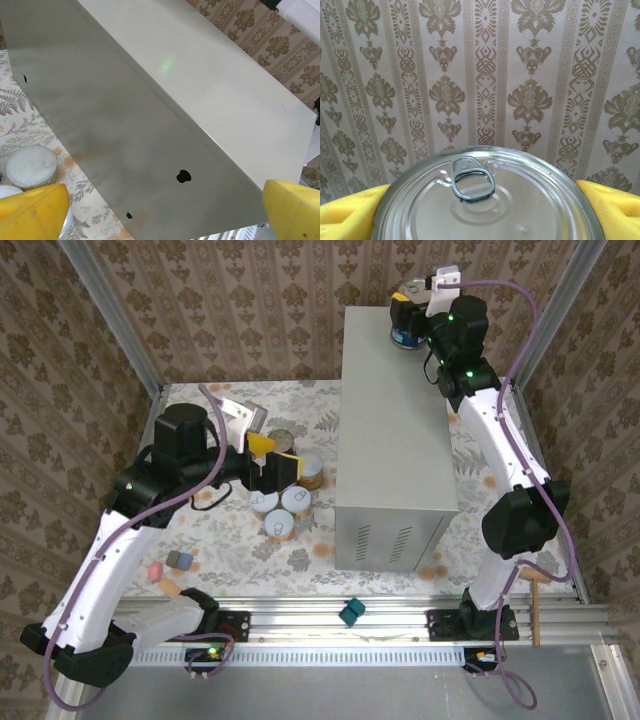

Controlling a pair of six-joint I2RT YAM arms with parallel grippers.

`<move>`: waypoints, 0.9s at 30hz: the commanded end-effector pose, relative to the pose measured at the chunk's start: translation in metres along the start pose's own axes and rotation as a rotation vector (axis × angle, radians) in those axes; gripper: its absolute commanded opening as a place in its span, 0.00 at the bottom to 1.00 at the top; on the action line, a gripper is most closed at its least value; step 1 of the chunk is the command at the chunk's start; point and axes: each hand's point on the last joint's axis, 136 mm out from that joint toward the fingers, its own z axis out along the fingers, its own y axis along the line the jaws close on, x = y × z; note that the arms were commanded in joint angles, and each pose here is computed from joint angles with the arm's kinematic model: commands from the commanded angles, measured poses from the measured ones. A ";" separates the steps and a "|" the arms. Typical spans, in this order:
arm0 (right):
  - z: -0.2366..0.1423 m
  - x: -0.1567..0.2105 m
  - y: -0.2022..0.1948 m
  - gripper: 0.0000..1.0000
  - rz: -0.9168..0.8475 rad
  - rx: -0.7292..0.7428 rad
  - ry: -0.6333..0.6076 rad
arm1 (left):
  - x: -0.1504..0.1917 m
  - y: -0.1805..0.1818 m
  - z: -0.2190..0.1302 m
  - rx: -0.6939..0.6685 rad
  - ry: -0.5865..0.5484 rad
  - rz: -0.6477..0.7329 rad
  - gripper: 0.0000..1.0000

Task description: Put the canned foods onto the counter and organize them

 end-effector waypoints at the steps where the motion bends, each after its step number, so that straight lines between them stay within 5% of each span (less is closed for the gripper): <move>1: 0.008 0.014 -0.011 0.79 0.009 0.043 0.039 | -0.003 -0.006 -0.004 0.012 -0.022 0.033 1.00; 16: -0.013 -0.025 -0.006 1.00 0.008 0.014 -0.037 | -0.001 0.002 0.001 -0.014 -0.022 0.035 1.00; 27: -0.071 -0.073 -0.002 1.00 0.015 -0.002 -0.072 | -0.004 0.021 0.009 -0.095 -0.038 0.017 1.00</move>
